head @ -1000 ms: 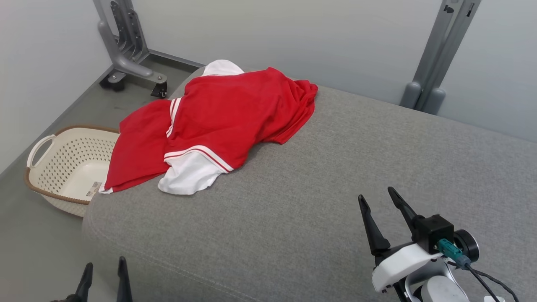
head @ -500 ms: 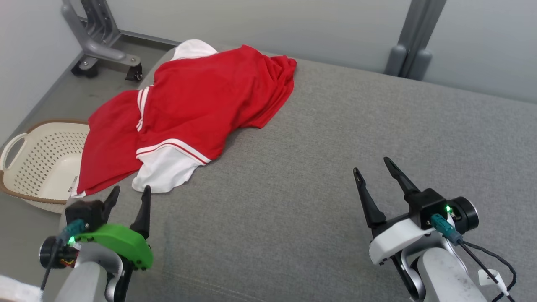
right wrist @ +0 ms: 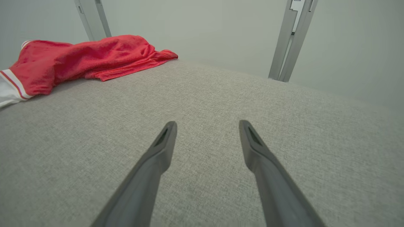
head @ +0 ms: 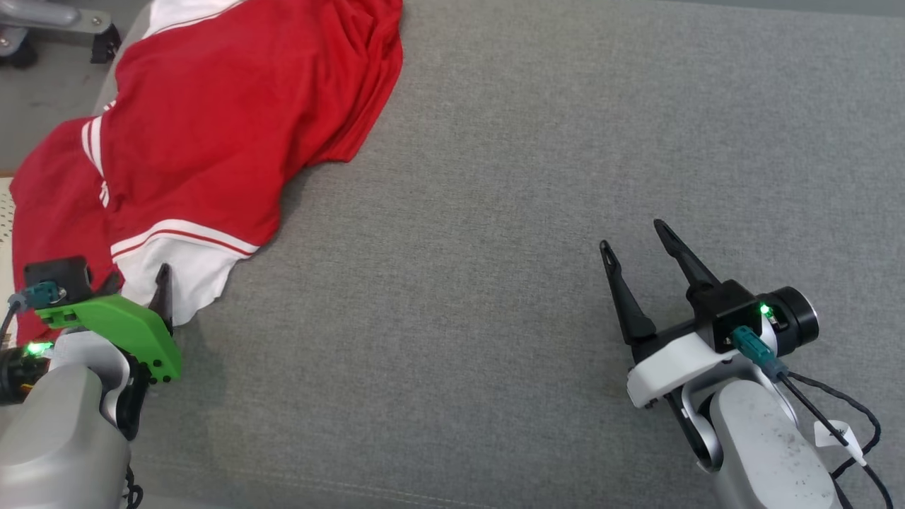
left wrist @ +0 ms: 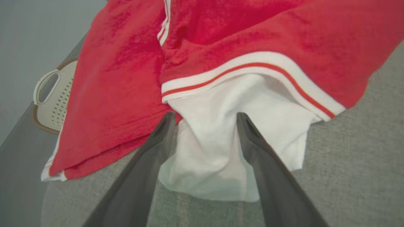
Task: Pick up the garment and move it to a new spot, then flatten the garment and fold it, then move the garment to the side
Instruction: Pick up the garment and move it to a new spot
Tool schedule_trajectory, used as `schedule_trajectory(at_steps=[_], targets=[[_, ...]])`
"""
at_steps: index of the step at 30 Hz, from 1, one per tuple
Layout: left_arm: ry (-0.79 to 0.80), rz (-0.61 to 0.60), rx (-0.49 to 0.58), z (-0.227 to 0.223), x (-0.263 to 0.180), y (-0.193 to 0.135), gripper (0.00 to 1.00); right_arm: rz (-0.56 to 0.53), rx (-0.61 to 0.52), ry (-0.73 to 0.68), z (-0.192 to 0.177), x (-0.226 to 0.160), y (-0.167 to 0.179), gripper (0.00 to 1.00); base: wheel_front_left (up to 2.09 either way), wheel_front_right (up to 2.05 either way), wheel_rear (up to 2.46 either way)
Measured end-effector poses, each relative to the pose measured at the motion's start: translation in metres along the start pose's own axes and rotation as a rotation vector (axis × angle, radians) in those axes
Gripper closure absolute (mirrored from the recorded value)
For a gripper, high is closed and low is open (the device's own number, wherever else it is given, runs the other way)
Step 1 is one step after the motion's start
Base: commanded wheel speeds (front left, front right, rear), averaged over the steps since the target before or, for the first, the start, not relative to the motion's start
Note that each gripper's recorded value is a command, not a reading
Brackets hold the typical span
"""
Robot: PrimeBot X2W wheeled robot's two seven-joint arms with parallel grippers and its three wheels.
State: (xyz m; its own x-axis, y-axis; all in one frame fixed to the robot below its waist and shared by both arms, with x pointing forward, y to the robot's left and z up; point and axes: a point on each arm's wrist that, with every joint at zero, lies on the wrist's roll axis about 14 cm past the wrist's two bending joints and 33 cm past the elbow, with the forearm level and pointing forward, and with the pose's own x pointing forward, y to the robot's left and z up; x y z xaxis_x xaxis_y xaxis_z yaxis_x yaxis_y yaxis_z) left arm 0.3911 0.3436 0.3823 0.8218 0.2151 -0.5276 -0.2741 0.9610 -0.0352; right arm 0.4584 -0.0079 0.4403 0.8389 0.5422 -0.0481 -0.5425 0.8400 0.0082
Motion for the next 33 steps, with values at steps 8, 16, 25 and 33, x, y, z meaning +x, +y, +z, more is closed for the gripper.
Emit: schedule_trajectory(at_steps=[8, 16, 25, 33], targets=[[0.071, -0.035, -0.015, -0.016, 0.018, -0.023, 1.00, -0.068, 0.027, 0.048, -0.017, -0.015, -0.019, 0.00, 0.00, 0.00, 0.00], [-0.194, -0.200, -0.037, 0.071, -0.002, -0.059, 1.00, -0.061, 0.046, 0.025, -0.004, -0.025, -0.006, 0.00, 0.00, 0.00, 0.00], [-0.563, -0.415, 0.003, 0.209, -0.089, -0.090, 1.00, -0.068, 0.058, -0.044, 0.027, -0.035, 0.001, 0.00, 0.00, 0.00, 0.00], [-0.738, -0.660, 0.056, 0.274, -0.172, -0.163, 1.00, -0.182, 0.099, -0.053, 0.029, -0.067, -0.026, 0.00, 0.00, 0.00, 0.00]])
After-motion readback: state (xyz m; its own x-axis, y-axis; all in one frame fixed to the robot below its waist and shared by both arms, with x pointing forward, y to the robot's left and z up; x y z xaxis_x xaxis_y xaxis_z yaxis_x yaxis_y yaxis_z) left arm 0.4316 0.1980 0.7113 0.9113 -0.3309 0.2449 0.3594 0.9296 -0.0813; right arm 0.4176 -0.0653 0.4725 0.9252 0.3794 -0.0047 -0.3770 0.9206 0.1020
